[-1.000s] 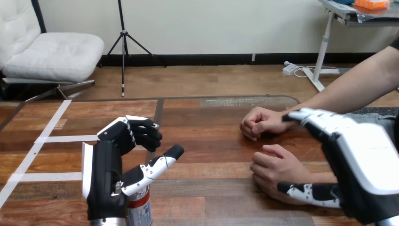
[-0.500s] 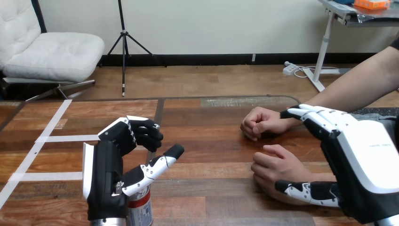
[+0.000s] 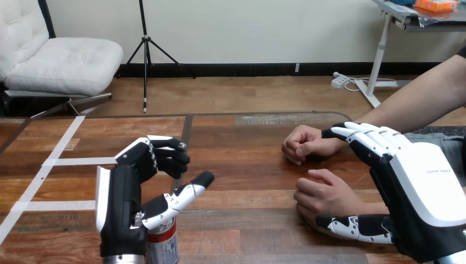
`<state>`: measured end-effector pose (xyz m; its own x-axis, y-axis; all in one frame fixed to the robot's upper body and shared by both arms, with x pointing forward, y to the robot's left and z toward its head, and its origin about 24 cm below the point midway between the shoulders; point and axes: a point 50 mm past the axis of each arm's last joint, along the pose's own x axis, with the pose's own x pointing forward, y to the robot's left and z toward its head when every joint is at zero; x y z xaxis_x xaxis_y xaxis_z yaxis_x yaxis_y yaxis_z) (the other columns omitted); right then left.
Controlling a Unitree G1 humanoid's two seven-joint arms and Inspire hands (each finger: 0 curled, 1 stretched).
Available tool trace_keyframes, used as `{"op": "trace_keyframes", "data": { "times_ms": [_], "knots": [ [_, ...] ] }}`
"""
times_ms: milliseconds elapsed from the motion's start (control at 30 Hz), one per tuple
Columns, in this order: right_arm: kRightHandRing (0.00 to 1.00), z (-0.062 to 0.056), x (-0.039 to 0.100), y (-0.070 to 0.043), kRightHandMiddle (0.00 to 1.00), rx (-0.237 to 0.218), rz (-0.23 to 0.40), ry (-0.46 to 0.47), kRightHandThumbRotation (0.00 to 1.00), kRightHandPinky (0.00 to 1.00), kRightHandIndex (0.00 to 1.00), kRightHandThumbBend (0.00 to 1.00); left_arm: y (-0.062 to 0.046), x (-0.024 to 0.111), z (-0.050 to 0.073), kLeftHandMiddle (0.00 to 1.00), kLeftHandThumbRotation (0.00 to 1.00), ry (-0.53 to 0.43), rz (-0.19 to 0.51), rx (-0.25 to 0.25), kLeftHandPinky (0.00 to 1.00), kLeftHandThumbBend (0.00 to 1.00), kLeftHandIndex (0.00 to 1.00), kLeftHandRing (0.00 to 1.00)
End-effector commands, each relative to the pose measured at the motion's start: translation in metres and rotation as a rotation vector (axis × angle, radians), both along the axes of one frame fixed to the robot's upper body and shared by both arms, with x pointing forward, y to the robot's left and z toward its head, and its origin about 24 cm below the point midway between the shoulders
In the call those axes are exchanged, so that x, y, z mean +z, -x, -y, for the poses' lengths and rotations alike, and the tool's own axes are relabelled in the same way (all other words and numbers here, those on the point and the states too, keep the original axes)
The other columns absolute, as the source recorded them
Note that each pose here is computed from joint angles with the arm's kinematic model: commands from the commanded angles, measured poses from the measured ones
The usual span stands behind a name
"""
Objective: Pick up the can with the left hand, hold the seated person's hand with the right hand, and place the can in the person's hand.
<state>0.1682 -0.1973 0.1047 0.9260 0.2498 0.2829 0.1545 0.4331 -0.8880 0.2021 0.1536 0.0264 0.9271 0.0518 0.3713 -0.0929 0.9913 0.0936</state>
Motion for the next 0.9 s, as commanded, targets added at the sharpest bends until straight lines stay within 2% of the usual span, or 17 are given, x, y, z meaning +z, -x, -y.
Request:
{"op": "trace_keyframes", "data": {
  "times_ms": [0,100,400,867],
  "knots": [
    [0.87,-0.006,0.011,-0.002,0.86,0.032,0.035,-0.018,0.00,0.89,0.81,0.96,-0.005,0.016,-0.003,0.61,0.05,-0.071,0.052,-0.030,0.45,0.83,0.61,0.56],
    [0.88,-0.006,0.010,-0.002,0.87,0.036,0.033,-0.021,0.00,0.90,0.81,0.96,-0.005,0.016,-0.004,0.69,0.12,-0.095,0.039,-0.039,0.51,0.87,0.68,0.64],
    [0.89,-0.007,0.009,-0.003,0.87,0.042,0.032,-0.023,0.00,0.91,0.82,0.94,-0.005,0.015,-0.009,0.79,0.22,-0.138,0.020,-0.047,0.63,0.93,0.78,0.75],
    [0.88,-0.010,0.007,-0.003,0.88,0.052,0.024,-0.023,0.00,0.91,0.82,0.91,-0.001,0.014,-0.017,0.87,0.34,-0.208,-0.036,-0.050,0.69,0.97,0.86,0.82]
  ]
}}
